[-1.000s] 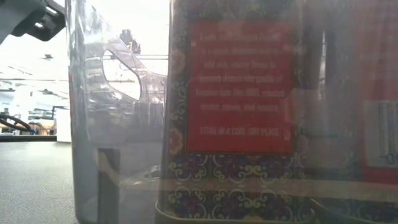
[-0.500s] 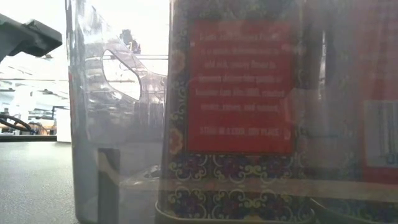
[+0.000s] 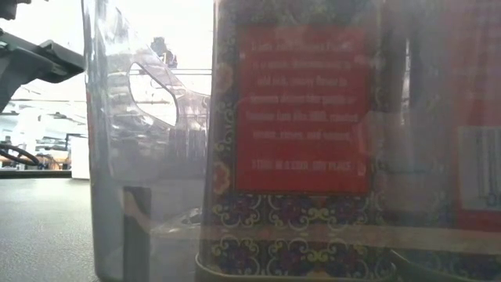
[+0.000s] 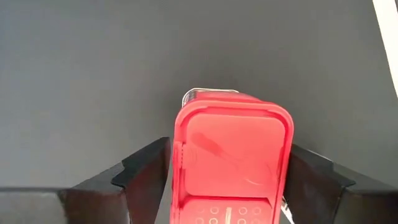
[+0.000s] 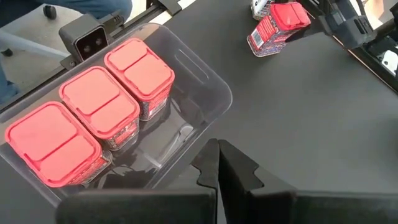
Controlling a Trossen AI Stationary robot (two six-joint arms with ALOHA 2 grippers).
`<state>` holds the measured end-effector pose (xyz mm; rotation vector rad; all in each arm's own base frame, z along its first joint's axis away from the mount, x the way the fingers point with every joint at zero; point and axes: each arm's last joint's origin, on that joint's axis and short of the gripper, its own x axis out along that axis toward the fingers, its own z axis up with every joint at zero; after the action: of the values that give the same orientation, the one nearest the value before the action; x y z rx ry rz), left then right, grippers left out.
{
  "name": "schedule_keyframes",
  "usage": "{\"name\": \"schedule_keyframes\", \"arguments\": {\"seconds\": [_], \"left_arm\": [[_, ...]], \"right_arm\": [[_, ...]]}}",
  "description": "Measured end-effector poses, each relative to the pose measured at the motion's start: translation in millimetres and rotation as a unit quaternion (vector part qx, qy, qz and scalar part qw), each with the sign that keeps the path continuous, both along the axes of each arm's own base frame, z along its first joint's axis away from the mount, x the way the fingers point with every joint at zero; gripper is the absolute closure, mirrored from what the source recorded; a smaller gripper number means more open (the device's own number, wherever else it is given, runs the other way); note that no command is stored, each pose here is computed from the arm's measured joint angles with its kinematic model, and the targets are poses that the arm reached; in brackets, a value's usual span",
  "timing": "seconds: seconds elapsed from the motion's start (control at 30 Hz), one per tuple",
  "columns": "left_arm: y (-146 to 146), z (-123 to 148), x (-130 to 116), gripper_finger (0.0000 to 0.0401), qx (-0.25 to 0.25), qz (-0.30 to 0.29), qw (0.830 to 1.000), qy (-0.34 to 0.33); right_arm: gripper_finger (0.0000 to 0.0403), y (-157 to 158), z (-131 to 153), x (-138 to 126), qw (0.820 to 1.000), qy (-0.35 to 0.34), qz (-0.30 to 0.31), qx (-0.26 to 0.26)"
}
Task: Sort spices by type
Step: Put the red seasoning can into the black bin
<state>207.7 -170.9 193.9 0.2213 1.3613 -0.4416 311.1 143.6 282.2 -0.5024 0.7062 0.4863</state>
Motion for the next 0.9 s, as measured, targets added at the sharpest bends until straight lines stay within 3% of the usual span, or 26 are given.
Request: {"name": "schedule_keyframes", "arguments": {"seconds": [0.23,0.47,0.73,0.9], "left_arm": [[4.9,0.1,3.9,0.0181,0.000,0.009,1.000,0.000],[13.1,3.7,9.0,0.0181,0.009,0.025,1.000,0.006],[30.2,47.8,34.6,0.0181,0.048,0.035,0.997,-0.040],[62.2,77.0,62.1,0.0181,0.051,0.102,0.989,-0.090]], "right_arm": [[0.0403,0.0,-0.1,0.1,1.000,0.000,0.000,0.000],[0.0403,0.0,-0.1,0.1,1.000,0.000,0.000,-0.001],[0.0403,-8.3,6.3,-6.8,1.000,0.009,0.003,-0.013],[0.0403,-26.1,19.7,-15.0,1.000,0.009,-0.017,-0.013]]}}
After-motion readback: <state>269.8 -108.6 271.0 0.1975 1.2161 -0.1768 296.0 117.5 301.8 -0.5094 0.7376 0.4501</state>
